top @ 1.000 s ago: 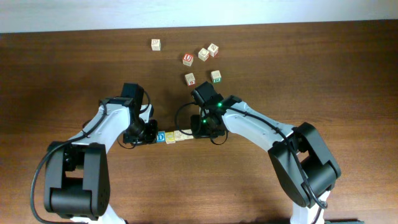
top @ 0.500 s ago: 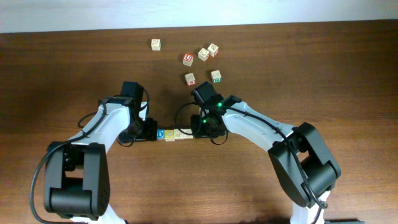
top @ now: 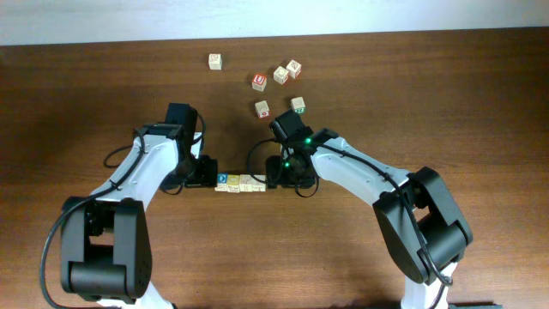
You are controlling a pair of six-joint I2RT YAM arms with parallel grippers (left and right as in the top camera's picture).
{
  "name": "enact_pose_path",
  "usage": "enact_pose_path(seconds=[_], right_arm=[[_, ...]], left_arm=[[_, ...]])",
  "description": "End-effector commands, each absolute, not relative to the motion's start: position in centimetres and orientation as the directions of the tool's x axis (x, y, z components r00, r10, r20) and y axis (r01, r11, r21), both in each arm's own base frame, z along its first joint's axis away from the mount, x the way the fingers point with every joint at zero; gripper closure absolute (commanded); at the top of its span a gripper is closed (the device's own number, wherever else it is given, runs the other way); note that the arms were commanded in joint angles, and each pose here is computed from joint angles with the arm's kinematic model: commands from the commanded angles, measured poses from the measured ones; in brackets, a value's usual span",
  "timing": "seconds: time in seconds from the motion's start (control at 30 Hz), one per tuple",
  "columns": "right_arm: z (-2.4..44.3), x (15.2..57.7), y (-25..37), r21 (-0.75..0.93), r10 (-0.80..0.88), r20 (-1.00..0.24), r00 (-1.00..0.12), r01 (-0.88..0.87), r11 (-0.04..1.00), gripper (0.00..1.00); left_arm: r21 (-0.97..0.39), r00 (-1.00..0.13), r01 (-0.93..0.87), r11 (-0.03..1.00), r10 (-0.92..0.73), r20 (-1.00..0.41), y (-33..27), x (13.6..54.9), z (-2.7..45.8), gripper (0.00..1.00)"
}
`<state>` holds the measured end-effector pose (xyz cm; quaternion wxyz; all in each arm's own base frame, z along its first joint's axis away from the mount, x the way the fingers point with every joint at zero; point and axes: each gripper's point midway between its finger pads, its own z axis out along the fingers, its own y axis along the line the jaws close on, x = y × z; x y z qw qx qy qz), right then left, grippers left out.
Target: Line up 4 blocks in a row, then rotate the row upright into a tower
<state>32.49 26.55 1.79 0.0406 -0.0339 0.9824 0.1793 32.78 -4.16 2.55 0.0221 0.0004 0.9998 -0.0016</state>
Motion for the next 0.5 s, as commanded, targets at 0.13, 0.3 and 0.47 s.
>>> enact_pose_path(seconds=[0.13, 0.3, 0.47], right_arm=[[2.5, 32.5, 27.6, 0.379, -0.053, -0.089, -0.995, -0.083, 0.922, 0.30], [2.1, 32.4, 26.4, 0.329, 0.018, -0.061, -0.998, -0.003, 0.944, 0.21], [1.7, 32.6, 24.1, 0.268, 0.149, -0.018, -0.989, 0.139, 0.953, 0.15]], left_arm=[[-0.001, -0.999, -0.001, 1.000, -0.001, -0.044, -4.2, 33.1, 2.7, 0.15], [-0.001, -0.999, -0.007, 1.000, -0.007, -0.044, -4.1, 33.1, 2.7, 0.11], [-0.001, -0.999, -0.007, 1.000, -0.007, -0.044, -4.1, 33.1, 2.7, 0.11]])
